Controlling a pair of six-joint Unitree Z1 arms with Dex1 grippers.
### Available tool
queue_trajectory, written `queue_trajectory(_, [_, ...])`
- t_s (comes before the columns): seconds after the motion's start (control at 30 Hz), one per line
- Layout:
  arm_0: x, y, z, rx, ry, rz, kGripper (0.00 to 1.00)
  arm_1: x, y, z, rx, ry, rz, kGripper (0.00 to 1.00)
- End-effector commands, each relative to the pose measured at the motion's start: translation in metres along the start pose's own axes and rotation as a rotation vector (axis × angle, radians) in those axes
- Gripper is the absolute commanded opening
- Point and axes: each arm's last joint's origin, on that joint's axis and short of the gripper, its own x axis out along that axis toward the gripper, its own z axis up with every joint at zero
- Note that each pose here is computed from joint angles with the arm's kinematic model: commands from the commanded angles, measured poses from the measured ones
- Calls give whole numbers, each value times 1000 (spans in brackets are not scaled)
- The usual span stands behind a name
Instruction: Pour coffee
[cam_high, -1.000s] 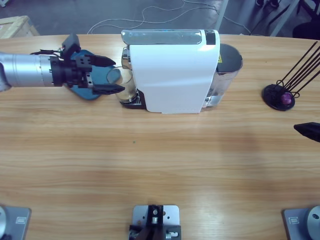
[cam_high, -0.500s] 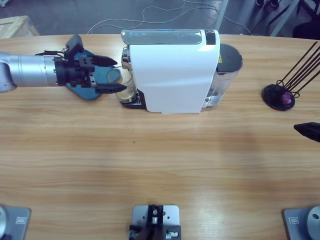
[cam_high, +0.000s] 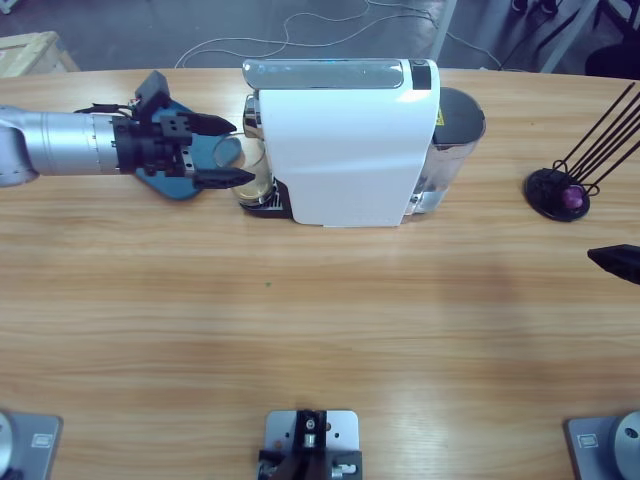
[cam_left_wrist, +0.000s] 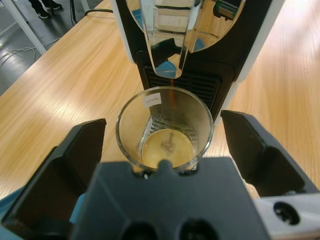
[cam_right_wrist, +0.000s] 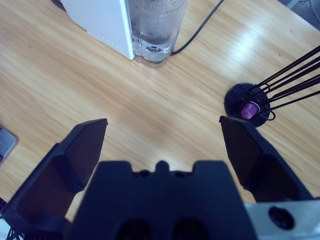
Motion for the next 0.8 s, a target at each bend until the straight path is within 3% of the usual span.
queue_trajectory(0.03, [8, -7, -16, -36, 46, -15, 1000, 7, 1, -8, -26, 33, -11, 1000])
queue_trajectory(0.5, [14, -10, -15, -25, 78, 17, 959, 6, 1, -8, -26, 32, -11, 1000])
queue_trajectory(0.53, [14, -10, -14, -24, 78, 17, 926, 6, 1, -8, -26, 32, -11, 1000])
queue_trajectory(0.67, [14, -11, -15, -22, 78, 15, 566, 6, 1, -8, -25, 29, -10, 1000])
queue_trajectory(0.8, [14, -10, -14, -23, 79, 17, 315, 6, 1, -9, -25, 29, -10, 1000])
